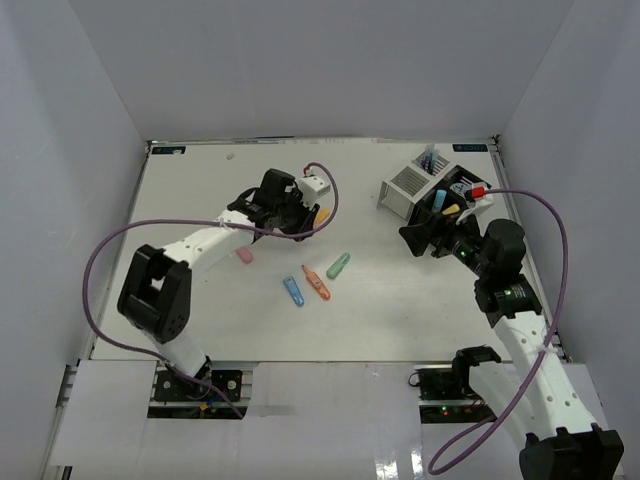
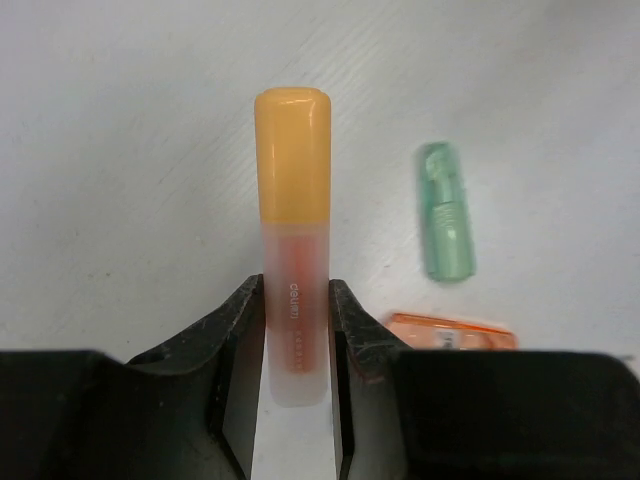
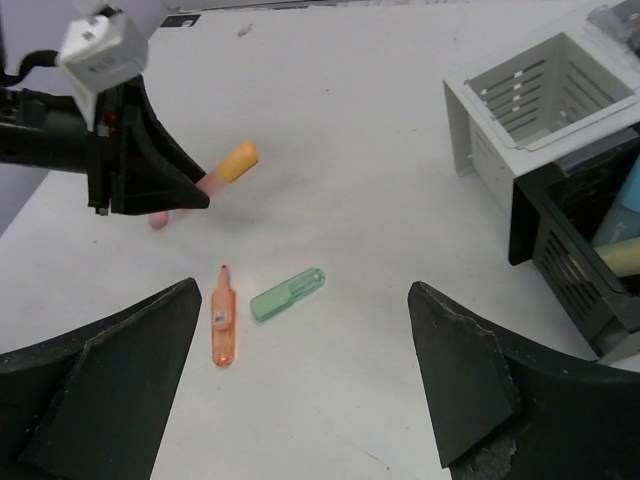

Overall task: Sort the stationery into containers
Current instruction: Pick up the stationery from the center of the board.

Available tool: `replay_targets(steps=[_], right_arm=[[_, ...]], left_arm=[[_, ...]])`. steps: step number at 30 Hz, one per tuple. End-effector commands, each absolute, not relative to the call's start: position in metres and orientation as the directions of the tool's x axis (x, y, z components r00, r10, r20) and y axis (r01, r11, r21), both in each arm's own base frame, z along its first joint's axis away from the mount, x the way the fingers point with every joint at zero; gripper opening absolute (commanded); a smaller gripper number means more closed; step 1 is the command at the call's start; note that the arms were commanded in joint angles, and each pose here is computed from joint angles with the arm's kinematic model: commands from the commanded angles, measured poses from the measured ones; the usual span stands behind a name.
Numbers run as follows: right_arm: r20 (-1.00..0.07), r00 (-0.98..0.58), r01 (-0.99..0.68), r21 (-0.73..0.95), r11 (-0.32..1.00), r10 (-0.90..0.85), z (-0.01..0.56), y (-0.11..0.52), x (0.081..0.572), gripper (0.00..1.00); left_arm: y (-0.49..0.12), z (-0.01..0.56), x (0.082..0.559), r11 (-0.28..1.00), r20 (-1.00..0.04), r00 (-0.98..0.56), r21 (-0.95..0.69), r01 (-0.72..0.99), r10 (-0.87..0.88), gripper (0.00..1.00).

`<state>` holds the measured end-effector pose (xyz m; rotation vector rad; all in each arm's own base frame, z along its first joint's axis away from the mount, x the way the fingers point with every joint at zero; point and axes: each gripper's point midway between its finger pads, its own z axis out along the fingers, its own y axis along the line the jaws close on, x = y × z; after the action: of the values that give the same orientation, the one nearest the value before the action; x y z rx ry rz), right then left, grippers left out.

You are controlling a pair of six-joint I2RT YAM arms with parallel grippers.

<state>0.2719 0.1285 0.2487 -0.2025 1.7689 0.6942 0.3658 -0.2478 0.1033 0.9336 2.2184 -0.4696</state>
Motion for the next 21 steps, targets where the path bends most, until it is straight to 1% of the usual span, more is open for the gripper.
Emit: replay_targets(steps=[1,3,9,13,15,21], right_arm=[[-0.912,-0.333,-0.567,0.397,0.722,0.240,0.262,0.150,0.266,0.90],[-0.906,-0.351,-0.603,0.413,0.683,0.238,0.269,0.159,0.266,0.91],[-0.896,-0.376,-0.670,0.440,0.597,0.239,0.288,0.187,0.272,0.92],[-0.894,-0.401,-0.692,0.437,0.574,0.198,0.289,0.214,0.279,0.92],[-0.897,-0.389,-0.697,0.436,0.569,0.209,0.295,0.222,0.282,0.93],[-0.868,-0.436,-0.666,0.489,0.563,0.239,0.290,0.234,0.298,0.95]], left_arm=[[-0.278,0.180,0.348,0.643,-0.843,-0.347,-0.001,0.766,0.412,0.23],[-0.293,0.202,0.333,0.616,-0.877,-0.295,0.003,0.788,0.380,0.22],[-0.316,0.219,0.297,0.580,-0.904,-0.234,0.018,0.814,0.357,0.21],[-0.323,0.217,0.285,0.573,-0.906,-0.239,0.005,0.820,0.350,0.21],[-0.324,0.215,0.282,0.577,-0.906,-0.237,0.010,0.816,0.350,0.20],[-0.325,0.216,0.272,0.578,-0.925,-0.196,0.030,0.815,0.325,0.20]])
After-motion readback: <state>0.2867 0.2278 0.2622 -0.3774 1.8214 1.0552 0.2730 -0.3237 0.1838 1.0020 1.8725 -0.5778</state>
